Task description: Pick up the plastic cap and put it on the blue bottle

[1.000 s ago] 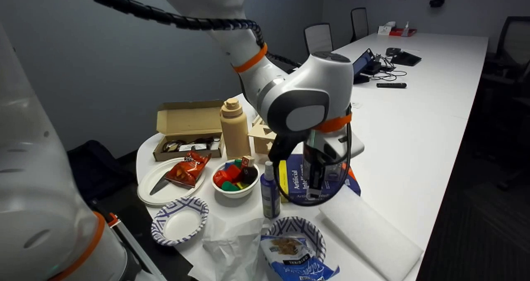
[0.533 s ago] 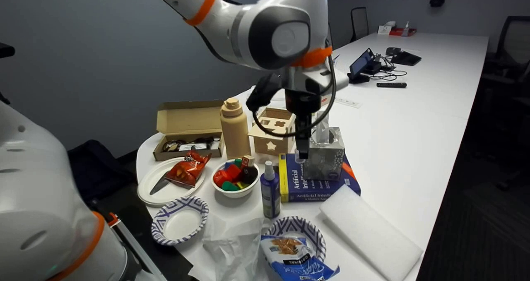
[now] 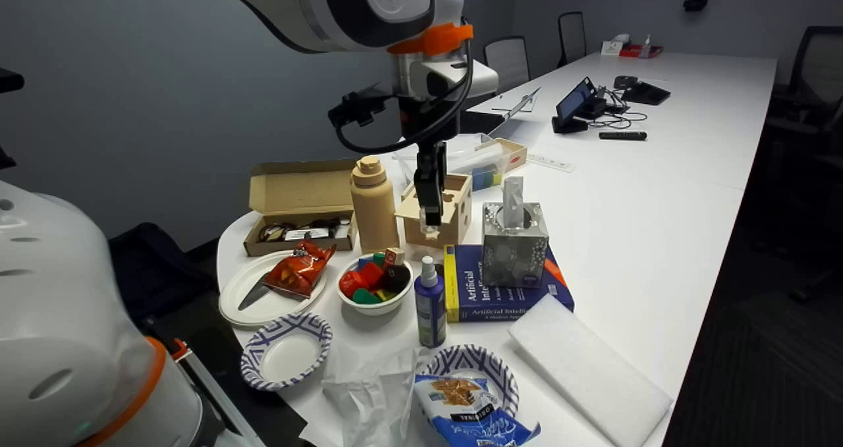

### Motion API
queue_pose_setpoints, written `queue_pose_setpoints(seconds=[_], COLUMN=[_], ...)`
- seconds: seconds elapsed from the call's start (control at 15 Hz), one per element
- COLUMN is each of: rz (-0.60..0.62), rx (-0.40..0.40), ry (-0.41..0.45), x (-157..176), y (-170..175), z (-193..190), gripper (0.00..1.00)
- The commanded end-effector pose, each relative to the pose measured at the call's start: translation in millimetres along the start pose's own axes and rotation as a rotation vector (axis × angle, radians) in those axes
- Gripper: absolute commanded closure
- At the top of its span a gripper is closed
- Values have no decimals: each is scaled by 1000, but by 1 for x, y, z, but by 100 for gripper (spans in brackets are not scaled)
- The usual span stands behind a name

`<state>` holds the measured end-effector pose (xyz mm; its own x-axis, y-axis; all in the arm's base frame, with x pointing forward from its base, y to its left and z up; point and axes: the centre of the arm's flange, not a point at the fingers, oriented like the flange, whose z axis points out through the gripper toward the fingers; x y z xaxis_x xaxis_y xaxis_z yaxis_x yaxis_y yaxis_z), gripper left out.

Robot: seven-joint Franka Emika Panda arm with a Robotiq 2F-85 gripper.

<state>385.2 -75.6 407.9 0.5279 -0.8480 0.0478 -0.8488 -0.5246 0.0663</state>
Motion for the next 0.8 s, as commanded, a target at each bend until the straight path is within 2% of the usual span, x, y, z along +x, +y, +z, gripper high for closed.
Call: queue_pose_setpoints(seconds=[0.0, 0.33, 0.73], rz=[49, 82, 104], rx=[42, 100, 140], ry=[-45, -84, -39], x=[-15, -19, -15], y=[21, 20, 19], z=[9, 34, 47], gripper=[94, 94, 94])
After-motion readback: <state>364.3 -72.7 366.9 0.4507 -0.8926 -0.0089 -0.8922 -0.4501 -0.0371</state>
